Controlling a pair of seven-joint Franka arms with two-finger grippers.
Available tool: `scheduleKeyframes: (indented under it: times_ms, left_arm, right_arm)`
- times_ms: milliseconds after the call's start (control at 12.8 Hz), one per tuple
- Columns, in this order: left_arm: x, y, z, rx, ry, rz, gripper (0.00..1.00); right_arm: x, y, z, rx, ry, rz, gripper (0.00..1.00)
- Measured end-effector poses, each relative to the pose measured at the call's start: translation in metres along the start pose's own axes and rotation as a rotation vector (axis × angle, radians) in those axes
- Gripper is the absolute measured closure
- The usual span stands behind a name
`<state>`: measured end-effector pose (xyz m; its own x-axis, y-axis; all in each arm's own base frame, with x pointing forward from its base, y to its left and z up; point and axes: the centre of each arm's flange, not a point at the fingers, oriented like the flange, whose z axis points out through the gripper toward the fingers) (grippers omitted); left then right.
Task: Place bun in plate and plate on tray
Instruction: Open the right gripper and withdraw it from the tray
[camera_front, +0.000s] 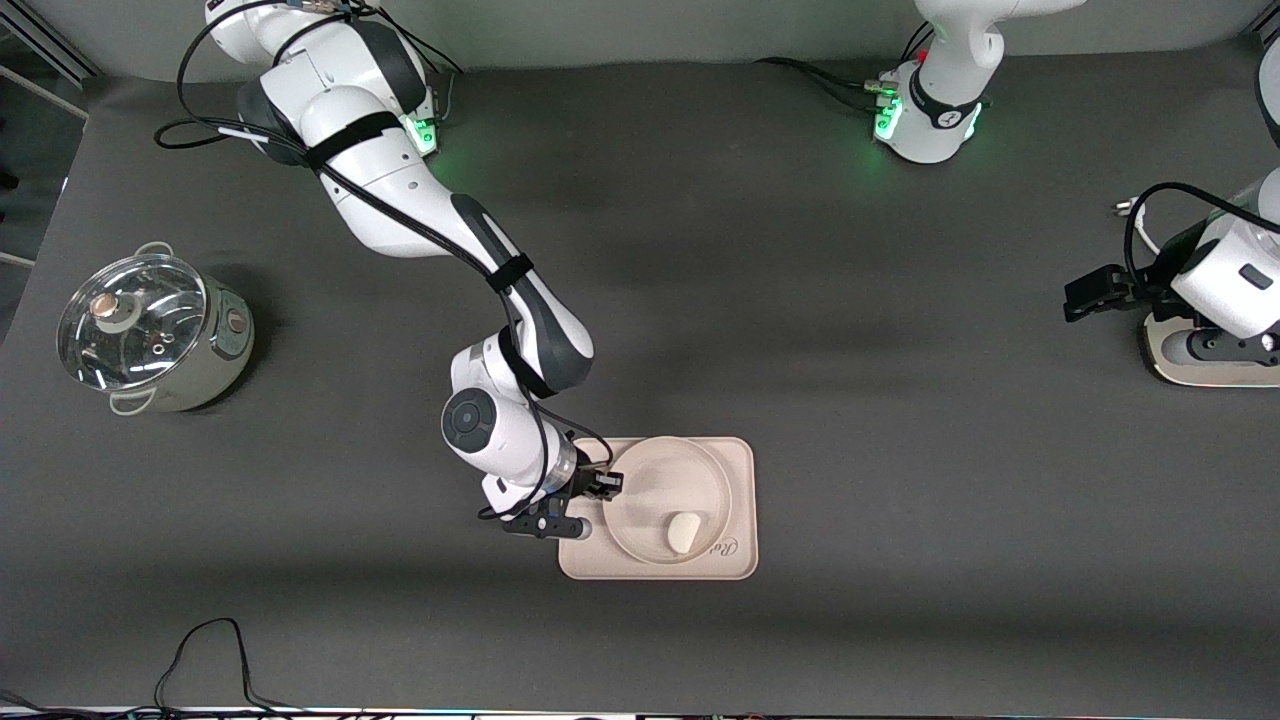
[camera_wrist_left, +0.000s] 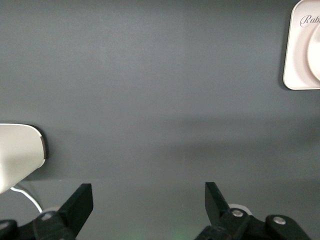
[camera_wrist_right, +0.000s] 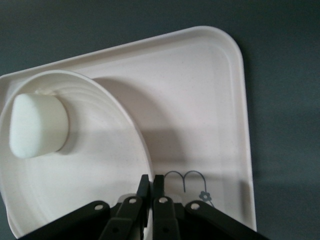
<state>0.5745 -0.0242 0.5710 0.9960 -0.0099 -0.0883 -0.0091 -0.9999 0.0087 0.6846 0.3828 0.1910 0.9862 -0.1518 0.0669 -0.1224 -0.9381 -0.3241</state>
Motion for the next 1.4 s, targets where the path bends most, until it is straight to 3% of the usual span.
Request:
scheduleKeyframes:
  times_ms: [78, 234, 546, 702, 780, 1092, 1248, 1404]
  left_arm:
    - [0.0, 0.0, 0.0, 0.0, 0.0, 0.0, 0.0]
    - [0.0, 0.0, 0.0, 0.0, 0.0, 0.0, 0.0]
    - [0.0, 0.0, 0.0, 0.0, 0.0, 0.0, 0.0]
    - [0.0, 0.0, 0.0, 0.0, 0.0, 0.0, 0.0]
    - [0.0, 0.0, 0.0, 0.0, 0.0, 0.0, 0.0]
    - [0.0, 0.0, 0.0, 0.0, 0.0, 0.0, 0.0]
    - [0.0, 0.0, 0.0, 0.0, 0.0, 0.0, 0.0]
    - [0.0, 0.0, 0.0, -0.001, 0.0, 0.0, 0.0]
  right_arm:
    - [0.0, 0.0, 0.001, 0.003, 0.005, 0.001, 0.89]
    - [0.001, 0.0, 0.001, 0.006, 0.01, 0.001, 0.74]
    - [0.008, -0.013, -0.021, 0.028, 0.029, -0.008, 0.27]
    - [0.01, -0.029, -0.061, 0.025, -0.013, -0.024, 0.04]
    - [0.011, -0.036, -0.089, 0.016, -0.04, -0.033, 0.0]
    - [0.016, -0.025, -0.228, -0.051, -0.142, -0.025, 0.0]
    - [0.016, 0.007, -0.296, -0.068, -0.166, 0.012, 0.0]
    - [0.007, 0.054, -0.368, -0.129, -0.167, 0.012, 0.0]
